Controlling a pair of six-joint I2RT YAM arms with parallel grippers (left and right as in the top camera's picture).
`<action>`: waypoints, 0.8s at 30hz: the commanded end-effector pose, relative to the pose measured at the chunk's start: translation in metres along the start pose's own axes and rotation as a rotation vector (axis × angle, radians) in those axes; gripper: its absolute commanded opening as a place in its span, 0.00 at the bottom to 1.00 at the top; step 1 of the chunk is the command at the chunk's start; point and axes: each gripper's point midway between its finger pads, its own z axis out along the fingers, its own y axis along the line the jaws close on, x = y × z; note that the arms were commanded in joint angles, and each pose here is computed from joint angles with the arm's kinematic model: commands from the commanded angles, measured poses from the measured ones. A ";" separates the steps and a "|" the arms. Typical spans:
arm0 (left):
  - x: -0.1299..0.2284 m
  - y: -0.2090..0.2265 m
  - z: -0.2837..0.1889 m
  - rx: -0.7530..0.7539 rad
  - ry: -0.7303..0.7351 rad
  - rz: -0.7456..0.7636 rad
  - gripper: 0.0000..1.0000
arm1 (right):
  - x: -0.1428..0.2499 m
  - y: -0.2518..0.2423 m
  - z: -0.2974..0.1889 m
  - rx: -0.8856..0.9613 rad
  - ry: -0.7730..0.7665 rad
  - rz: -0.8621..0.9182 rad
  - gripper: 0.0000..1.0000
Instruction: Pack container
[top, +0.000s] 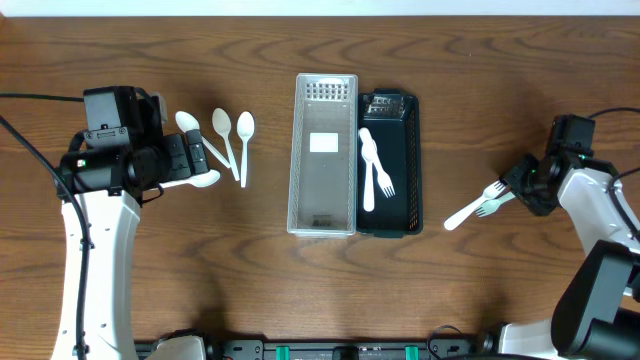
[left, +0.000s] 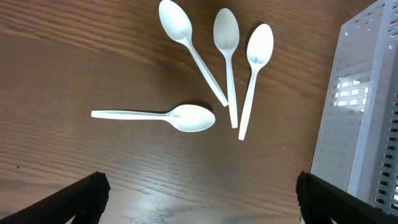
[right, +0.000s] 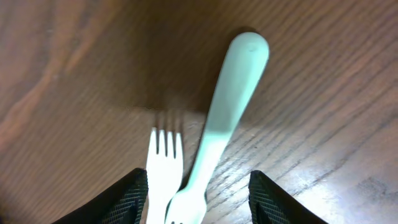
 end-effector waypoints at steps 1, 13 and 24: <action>-0.006 0.003 -0.002 -0.013 -0.011 0.014 0.98 | 0.000 -0.010 0.010 0.050 0.019 0.035 0.55; -0.006 0.003 -0.002 -0.013 -0.011 0.014 0.98 | 0.023 -0.027 0.042 0.137 0.137 0.049 0.49; -0.006 0.003 -0.002 -0.013 -0.011 0.014 0.98 | 0.005 -0.014 0.001 0.088 0.024 -0.056 0.05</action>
